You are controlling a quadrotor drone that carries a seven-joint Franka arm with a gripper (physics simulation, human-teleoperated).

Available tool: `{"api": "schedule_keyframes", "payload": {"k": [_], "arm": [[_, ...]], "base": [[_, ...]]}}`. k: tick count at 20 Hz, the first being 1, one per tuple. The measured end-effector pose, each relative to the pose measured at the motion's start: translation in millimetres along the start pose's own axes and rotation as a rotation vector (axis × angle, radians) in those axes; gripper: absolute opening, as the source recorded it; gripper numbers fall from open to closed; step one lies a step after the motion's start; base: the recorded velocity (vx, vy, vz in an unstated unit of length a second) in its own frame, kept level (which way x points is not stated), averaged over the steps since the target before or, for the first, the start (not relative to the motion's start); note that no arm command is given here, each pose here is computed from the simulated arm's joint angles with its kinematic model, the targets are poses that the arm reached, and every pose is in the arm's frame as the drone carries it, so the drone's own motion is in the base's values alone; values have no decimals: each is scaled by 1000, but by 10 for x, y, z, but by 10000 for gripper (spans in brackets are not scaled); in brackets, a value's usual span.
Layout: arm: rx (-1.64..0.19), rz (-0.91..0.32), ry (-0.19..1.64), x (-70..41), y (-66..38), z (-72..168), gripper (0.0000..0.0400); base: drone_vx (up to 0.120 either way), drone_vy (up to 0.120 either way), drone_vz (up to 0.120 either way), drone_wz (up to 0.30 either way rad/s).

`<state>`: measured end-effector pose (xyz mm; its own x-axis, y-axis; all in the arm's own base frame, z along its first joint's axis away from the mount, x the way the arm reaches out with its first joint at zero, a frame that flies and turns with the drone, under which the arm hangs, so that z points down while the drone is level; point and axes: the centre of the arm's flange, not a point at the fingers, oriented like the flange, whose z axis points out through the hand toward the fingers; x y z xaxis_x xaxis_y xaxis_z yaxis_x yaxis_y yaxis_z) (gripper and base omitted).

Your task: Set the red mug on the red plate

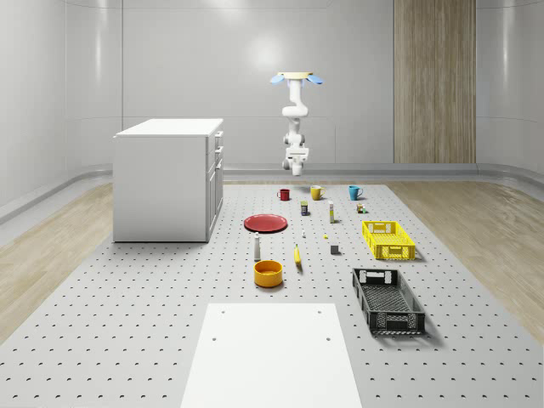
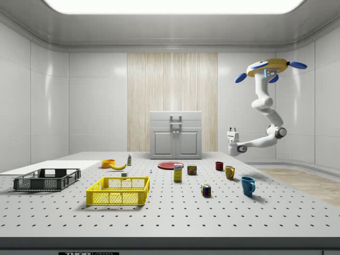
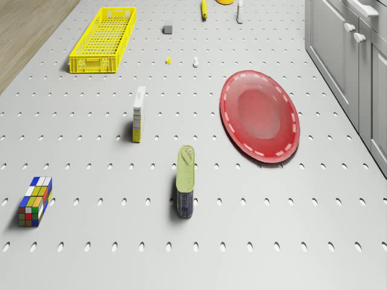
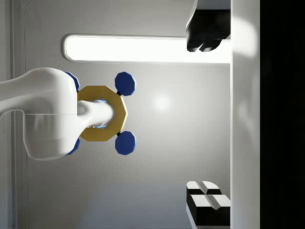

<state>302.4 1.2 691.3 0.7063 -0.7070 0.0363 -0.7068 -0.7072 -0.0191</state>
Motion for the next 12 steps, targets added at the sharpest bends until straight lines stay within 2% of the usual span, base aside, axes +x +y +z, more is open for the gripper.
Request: {"api": "schedule_keyframes", "payload": {"k": [12], "arm": [[-51, -1, 63, -63, -50, 3, 400]], "base": [[120, -120, 0, 0]]}}
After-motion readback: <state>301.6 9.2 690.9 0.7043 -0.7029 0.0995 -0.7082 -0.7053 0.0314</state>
